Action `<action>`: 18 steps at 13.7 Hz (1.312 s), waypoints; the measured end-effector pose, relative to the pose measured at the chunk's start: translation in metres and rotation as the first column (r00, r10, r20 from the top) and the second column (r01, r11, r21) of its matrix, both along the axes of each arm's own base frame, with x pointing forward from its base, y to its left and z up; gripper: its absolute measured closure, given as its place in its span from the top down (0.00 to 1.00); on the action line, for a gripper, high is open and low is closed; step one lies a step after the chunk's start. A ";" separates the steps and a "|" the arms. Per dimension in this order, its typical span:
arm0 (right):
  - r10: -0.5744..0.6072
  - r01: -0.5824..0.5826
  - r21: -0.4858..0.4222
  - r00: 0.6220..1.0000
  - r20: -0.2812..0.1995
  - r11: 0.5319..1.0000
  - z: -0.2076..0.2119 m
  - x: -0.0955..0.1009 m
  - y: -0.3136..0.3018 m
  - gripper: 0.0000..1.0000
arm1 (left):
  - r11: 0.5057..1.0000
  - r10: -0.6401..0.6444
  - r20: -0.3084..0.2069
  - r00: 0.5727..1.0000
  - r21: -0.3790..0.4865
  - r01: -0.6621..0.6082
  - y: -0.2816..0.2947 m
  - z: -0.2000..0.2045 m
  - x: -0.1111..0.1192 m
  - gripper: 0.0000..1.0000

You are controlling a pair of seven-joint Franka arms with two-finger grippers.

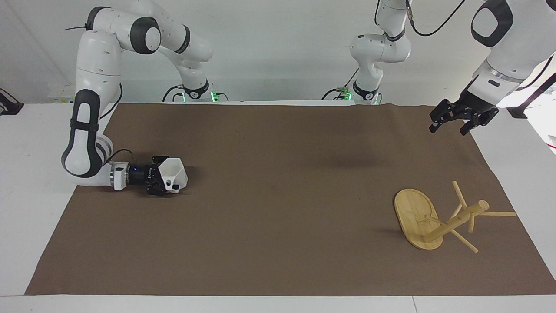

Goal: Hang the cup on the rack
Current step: 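Reach the right gripper to the white cup and grasp it, then carry the cup toward center with the right gripper while the left gripper approaches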

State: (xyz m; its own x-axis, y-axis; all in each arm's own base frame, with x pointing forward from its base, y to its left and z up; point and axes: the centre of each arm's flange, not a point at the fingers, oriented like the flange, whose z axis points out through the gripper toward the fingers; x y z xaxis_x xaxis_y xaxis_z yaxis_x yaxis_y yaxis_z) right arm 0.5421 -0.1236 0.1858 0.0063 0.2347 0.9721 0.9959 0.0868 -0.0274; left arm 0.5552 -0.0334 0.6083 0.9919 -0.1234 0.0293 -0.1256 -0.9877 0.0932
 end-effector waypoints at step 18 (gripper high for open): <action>-0.189 0.190 -0.003 0.978 -0.092 0.982 0.120 0.046 0.401 0.77 | 0.996 -0.019 0.087 0.996 0.091 0.011 -0.093 0.005 -0.003 1.00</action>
State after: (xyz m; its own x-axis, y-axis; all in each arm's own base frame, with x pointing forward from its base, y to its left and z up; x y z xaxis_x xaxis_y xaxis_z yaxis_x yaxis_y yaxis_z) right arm 0.5884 0.2777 0.3062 0.1392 0.2148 0.9667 0.9875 -0.1031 -0.1193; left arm 0.5521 -0.1264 0.6132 0.9840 -0.1447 0.1042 -0.1447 -0.9894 -0.0081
